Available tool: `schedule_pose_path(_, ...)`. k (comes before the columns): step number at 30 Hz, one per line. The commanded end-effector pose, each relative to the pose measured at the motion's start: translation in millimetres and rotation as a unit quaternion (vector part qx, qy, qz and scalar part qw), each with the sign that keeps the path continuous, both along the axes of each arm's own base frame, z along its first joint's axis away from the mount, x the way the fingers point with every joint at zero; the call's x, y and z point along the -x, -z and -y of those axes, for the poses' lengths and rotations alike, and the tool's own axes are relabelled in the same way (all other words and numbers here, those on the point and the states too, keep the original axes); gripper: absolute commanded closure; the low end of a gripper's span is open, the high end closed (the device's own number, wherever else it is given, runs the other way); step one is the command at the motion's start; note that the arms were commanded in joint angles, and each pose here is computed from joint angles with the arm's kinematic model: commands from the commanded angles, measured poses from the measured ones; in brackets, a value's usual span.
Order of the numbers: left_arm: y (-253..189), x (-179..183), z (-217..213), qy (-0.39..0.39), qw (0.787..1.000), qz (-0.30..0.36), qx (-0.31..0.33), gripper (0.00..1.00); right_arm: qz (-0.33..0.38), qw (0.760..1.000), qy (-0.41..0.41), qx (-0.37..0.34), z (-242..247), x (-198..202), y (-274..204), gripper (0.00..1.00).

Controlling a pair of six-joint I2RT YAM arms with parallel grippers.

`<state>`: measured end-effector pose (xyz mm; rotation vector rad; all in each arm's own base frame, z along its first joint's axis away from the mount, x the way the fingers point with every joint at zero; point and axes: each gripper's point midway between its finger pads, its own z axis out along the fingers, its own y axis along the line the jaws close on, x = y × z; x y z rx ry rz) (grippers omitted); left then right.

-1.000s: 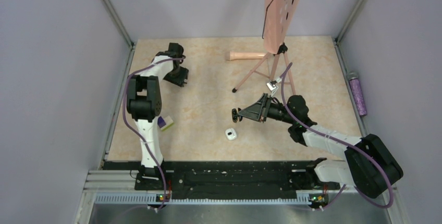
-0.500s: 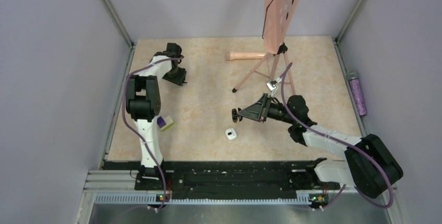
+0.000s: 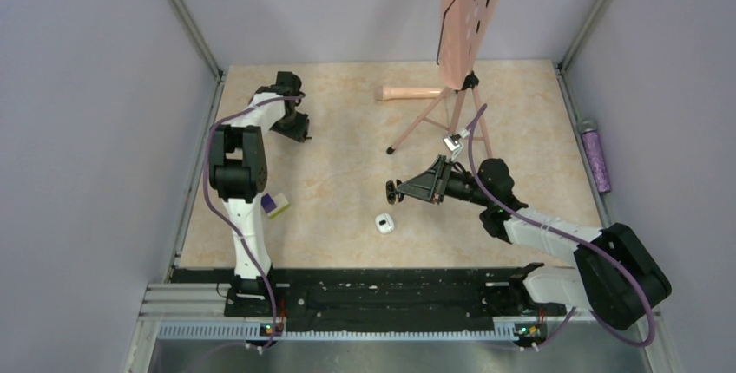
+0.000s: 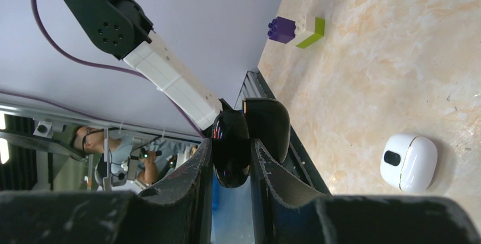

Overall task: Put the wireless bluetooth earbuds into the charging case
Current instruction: Pick up the right earbud from the center of the board.

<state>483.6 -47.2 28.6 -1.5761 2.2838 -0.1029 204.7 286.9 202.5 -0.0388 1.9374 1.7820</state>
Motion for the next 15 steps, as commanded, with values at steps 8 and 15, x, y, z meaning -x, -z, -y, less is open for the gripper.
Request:
schedule_pose_path(8, 5.1, 1.0, -9.5, -0.005, 1.0, -0.001, -0.016, 0.76, 0.051, 0.998, 0.001, -0.03, -3.1, -2.7, -32.8, 1.0)
schedule_pose_path(15, -38.0, 13.3, -13.7, 0.032, 0.998, 0.041, -0.047, 0.76, 0.044, 0.999, 0.009, -0.027, -2.3, -4.5, -30.4, 1.0)
